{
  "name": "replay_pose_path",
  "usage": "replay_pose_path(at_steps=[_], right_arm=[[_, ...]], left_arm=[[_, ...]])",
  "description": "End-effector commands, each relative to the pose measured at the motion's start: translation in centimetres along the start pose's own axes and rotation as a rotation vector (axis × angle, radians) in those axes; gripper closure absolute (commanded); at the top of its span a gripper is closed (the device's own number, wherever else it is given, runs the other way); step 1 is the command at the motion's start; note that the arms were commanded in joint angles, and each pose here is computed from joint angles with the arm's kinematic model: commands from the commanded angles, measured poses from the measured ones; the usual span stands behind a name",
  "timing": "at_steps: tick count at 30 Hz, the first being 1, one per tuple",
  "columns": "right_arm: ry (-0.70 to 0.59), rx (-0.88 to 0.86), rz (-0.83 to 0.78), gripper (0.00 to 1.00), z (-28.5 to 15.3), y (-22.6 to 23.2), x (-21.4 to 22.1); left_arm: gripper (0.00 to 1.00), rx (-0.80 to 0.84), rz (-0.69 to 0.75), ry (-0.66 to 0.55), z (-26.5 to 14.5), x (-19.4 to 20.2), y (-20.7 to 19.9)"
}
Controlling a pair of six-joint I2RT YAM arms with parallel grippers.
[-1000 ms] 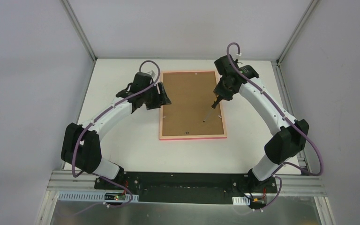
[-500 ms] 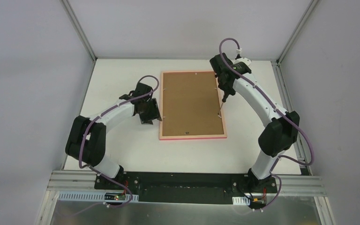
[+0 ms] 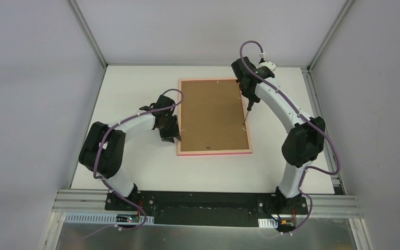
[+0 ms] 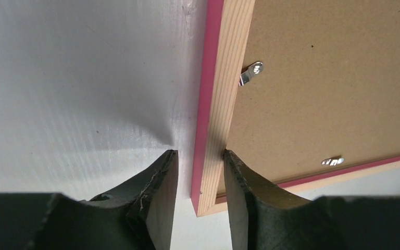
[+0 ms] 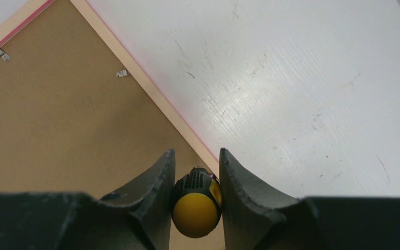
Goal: Take the photo out of the frame
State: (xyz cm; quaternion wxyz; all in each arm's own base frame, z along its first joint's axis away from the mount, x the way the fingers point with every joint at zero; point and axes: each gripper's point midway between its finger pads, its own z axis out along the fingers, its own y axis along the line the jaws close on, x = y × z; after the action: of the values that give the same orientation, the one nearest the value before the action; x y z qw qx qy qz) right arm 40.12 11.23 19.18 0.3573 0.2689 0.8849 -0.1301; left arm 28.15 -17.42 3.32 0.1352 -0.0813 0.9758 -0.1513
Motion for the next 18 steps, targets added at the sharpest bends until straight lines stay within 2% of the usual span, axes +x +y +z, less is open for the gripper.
replay_pose_path(at_steps=[1, 8, 18], right_arm=[[-0.07, 0.01, 0.005, 1.0, -0.1, 0.1, -1.9], [-0.082, 0.026, -0.034, 1.0, 0.6, -0.5, -1.4], [-0.035, 0.03, -0.077, 1.0, -0.1, -1.4, 0.6]], left_arm=[[0.64, -0.018, 0.019, 0.03, 0.5, 0.7, 0.1], [0.68, -0.043, -0.007, 0.03, 0.7, 1.0, 0.6], [0.7, -0.051, -0.044, 0.019, 0.9, 1.1, 0.8]])
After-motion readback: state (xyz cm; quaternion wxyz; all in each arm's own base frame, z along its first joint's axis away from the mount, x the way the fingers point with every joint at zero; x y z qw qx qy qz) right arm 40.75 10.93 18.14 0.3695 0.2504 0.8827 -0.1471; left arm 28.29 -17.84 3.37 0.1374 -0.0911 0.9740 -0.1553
